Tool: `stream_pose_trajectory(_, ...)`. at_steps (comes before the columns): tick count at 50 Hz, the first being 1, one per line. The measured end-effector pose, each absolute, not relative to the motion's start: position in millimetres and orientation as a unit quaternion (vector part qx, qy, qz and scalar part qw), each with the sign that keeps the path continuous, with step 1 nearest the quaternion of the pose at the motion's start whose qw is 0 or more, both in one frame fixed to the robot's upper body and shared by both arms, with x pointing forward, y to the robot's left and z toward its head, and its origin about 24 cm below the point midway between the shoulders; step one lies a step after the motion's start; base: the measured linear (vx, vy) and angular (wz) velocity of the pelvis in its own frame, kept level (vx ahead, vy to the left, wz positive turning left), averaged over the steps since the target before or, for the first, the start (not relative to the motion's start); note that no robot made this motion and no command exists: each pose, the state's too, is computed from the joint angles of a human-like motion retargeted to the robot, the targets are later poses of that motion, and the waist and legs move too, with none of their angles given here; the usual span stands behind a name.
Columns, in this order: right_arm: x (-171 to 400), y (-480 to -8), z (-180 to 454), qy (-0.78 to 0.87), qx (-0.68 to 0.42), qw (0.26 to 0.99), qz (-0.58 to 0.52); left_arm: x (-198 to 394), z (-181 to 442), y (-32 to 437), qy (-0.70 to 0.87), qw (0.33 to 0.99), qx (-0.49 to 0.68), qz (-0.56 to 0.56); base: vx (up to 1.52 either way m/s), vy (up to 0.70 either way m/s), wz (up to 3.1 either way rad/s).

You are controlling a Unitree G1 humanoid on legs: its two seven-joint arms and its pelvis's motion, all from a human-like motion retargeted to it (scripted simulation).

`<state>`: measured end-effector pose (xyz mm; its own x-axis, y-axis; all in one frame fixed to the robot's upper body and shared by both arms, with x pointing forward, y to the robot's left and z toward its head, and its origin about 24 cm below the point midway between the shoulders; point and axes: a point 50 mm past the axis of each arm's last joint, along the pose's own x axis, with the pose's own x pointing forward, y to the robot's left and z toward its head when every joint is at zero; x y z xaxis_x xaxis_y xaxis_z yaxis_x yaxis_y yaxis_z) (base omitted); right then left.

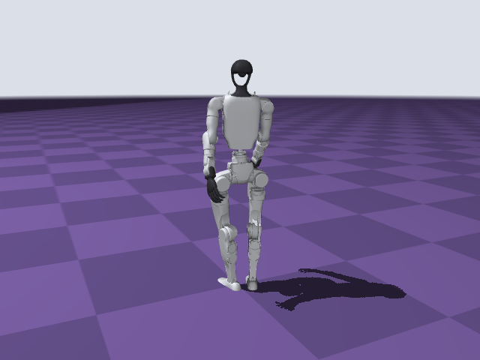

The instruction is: In place motions

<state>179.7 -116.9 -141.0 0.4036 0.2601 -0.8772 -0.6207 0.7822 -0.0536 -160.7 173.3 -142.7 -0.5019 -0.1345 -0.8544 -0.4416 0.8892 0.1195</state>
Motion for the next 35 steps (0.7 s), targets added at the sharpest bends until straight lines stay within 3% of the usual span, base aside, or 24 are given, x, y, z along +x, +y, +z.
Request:
stream_pose_trajectory(8,61.5,-180.3,-176.7,0.673,-0.241,0.66,0.228,-39.3,-174.3,179.9,0.788,0.598,-0.102,0.104,0.0,-0.02,-0.62)
stream_pose_trajectory(12,-11.1,-218.8,-172.0,0.771,-0.22,0.577,0.155,53.8,-176.4,176.9,0.697,0.697,-0.145,0.09,-0.01,0.0,0.11)
stream_pose_trajectory(21,-105.4,-262.8,-143.8,0.859,-0.123,0.497,-0.028,203.6,-132.8,176.7,0.502,0.848,-0.155,0.066,0.0,-0.01,-0.23)
stream_pose_trajectory(28,-115.9,-260.6,-141.1,0.864,-0.109,0.486,-0.076,222.0,-122.2,174.0,0.467,0.876,-0.112,0.038,0.0,0.0,0.0)
stream_pose_trajectory(35,-62.2,-228.6,-164.8,0.812,-0.148,0.565,0.009,150.6,-157.5,154.4,0.563,0.816,-0.131,0.022,0.01,0.05,0.27)
